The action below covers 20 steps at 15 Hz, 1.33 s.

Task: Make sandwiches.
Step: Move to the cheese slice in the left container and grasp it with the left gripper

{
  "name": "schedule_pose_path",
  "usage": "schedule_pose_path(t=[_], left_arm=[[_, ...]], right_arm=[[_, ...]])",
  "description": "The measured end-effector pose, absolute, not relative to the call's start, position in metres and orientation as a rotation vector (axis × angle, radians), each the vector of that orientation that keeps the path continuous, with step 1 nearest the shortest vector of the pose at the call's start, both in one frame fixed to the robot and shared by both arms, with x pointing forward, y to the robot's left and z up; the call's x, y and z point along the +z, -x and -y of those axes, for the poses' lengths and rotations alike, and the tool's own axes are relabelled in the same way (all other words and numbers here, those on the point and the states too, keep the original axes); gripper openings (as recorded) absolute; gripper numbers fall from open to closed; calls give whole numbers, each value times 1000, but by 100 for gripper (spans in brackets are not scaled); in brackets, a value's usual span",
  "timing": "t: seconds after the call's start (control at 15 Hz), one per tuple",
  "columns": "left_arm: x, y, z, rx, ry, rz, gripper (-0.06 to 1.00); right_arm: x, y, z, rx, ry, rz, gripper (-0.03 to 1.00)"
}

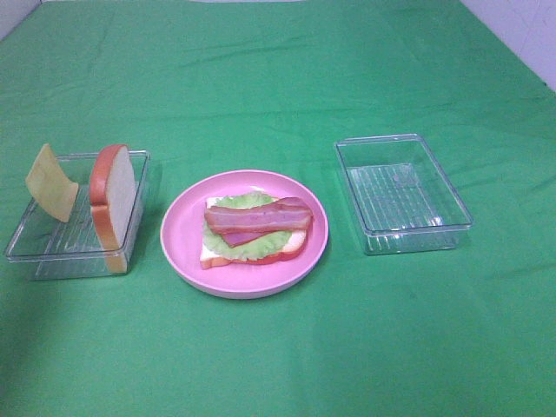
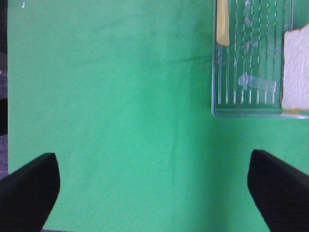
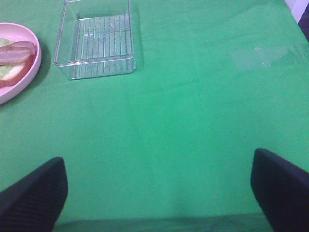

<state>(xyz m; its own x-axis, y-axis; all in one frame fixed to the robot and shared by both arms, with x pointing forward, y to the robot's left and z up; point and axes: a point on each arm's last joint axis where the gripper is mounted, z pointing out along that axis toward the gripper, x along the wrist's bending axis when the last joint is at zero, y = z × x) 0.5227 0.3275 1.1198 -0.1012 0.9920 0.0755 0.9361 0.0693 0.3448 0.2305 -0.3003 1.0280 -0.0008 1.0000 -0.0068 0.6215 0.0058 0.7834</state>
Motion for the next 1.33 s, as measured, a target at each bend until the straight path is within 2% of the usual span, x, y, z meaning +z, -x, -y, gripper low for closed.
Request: schedule_pose_path(t=[0.27, 0.47, 0.67, 0.87, 1.33], left_arm=[[1079, -593, -326, 340, -2045, -2196, 99], [1036, -636, -302, 249, -2123, -2201, 99], [1008, -668, -276, 224, -2168, -2175, 99], [989, -684, -264, 199, -2157, -2196, 99], [954, -692, -280, 132, -2160, -2283, 99]], right_arm=[[1028, -231, 300, 807, -1679, -1685, 98], [1028, -231, 300, 807, -1679, -1685, 98], [1028, -231, 300, 807, -1679, -1685, 98], [1028, -231, 300, 807, -1679, -1685, 98], [1028, -231, 300, 807, -1679, -1685, 98]])
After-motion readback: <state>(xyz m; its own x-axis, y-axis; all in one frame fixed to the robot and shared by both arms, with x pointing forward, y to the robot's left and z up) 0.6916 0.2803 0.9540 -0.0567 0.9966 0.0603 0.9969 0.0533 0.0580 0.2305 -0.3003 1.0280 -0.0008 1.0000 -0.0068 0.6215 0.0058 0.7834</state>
